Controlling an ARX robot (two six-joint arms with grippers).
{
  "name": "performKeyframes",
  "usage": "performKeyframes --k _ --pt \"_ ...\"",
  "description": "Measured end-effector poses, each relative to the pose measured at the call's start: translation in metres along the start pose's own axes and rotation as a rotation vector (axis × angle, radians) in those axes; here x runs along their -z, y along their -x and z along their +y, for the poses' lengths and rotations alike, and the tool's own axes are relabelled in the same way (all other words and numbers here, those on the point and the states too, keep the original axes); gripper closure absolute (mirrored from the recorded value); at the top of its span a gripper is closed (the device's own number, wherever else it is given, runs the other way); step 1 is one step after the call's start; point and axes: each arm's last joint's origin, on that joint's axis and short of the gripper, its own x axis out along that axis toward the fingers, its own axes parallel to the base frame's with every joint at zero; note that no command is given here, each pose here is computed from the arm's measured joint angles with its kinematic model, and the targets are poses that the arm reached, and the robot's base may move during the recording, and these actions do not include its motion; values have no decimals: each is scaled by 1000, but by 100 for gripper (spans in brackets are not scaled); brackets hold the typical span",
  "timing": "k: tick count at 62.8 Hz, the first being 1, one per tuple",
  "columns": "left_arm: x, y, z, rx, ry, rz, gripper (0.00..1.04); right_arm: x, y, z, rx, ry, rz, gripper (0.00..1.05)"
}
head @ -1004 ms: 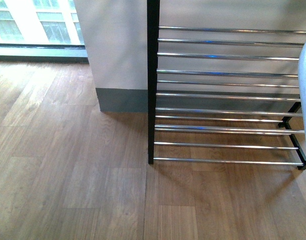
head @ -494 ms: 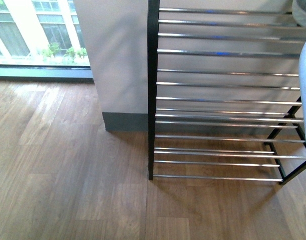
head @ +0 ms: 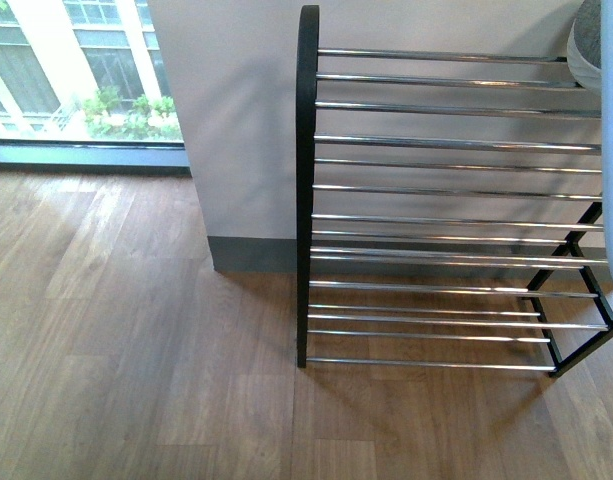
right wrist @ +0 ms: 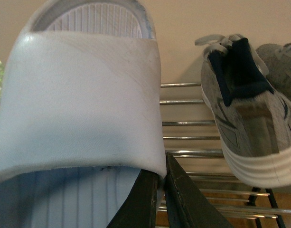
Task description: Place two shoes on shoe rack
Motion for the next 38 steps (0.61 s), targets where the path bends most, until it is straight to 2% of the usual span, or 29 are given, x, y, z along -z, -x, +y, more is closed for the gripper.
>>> performKeyframes --k 16,24,38 --pt "0 0 0 0 0 0 103 -26 -51 14 -8 10 135 103" --pt "0 0 0 0 0 0 103 -41 -88 16 26 50 182 103" --pt "0 0 0 0 0 0 103 -42 -136 10 71 139 304 103"
